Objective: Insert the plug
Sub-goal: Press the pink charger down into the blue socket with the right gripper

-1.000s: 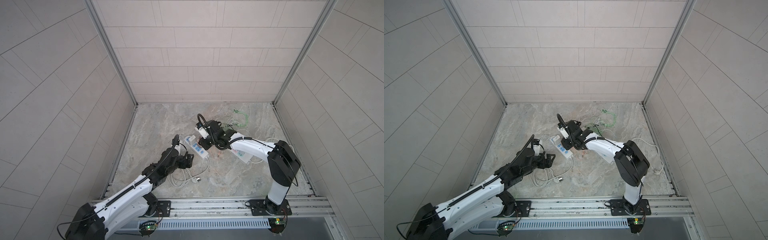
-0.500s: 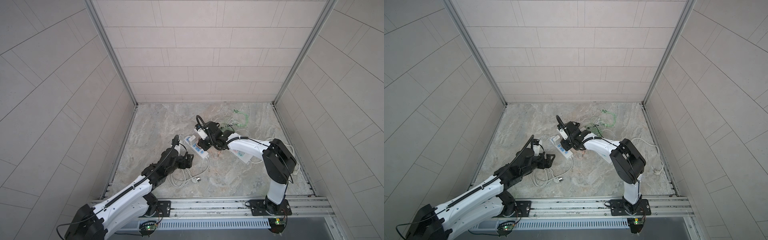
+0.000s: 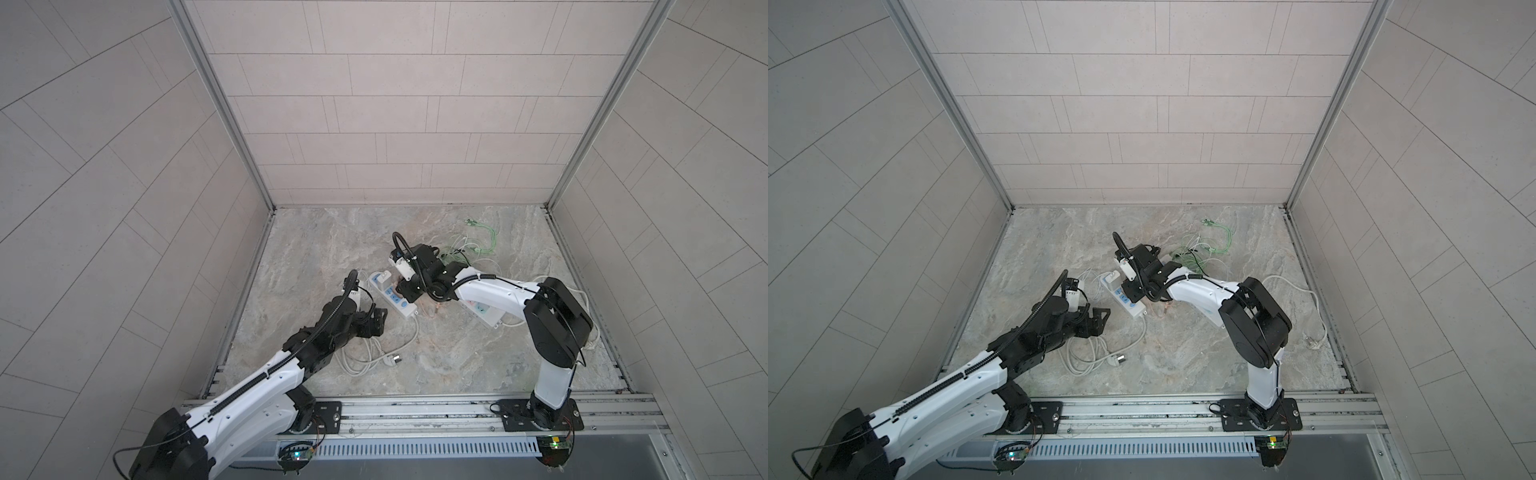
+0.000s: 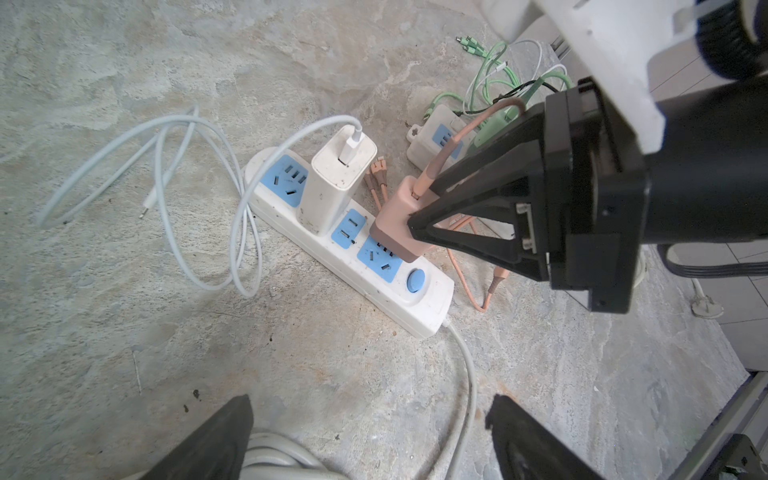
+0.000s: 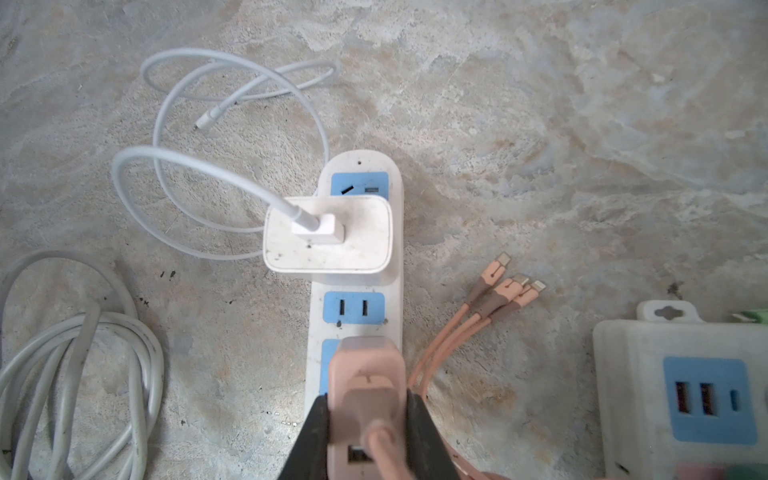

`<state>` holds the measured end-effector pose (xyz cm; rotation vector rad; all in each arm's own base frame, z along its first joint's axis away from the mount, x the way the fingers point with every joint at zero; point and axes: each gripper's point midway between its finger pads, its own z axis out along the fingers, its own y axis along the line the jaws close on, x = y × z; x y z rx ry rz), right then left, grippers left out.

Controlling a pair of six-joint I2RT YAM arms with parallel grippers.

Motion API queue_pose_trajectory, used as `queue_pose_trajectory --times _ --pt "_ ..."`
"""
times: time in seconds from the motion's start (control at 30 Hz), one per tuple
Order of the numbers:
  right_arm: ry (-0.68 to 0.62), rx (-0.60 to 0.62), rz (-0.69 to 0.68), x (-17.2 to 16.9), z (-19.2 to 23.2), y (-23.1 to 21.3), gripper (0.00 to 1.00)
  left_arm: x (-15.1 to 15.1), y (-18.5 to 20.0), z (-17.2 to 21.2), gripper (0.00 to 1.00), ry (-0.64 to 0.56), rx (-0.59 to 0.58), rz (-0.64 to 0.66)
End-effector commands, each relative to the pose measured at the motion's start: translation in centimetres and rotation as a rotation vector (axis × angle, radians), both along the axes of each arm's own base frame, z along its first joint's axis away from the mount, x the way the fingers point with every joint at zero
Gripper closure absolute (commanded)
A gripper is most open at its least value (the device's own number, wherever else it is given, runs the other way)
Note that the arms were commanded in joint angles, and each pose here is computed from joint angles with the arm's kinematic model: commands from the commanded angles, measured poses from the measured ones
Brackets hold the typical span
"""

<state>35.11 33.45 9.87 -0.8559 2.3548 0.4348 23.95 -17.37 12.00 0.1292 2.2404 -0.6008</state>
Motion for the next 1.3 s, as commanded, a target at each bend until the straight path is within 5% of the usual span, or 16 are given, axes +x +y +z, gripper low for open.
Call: queue_pose_trajectory --times 0.0,0.73,0.93,1.27 --pt "0.011 -0.059 -0.003 -0.8 -1.3 -0.8 1.00 0.2 0.2 -0.1 0.05 -0.011 0.011 0.003" --pt "0.105 -0.217 -0.096 -3.1 -8.5 -2.8 1.00 0.3 1.6 1.3 0.04 -0.045 0.037 0.055" --pt "0.117 -0.293 -0.128 -2.4 -9.4 -3.4 1.00 0.8 4.2 2.5 0.00 -0.085 0.082 0.184" --pt "0.106 -0.235 -0.100 -2.1 -7.7 -2.0 0.92 1.8 8.5 4.3 0.00 -0.162 0.134 0.381"
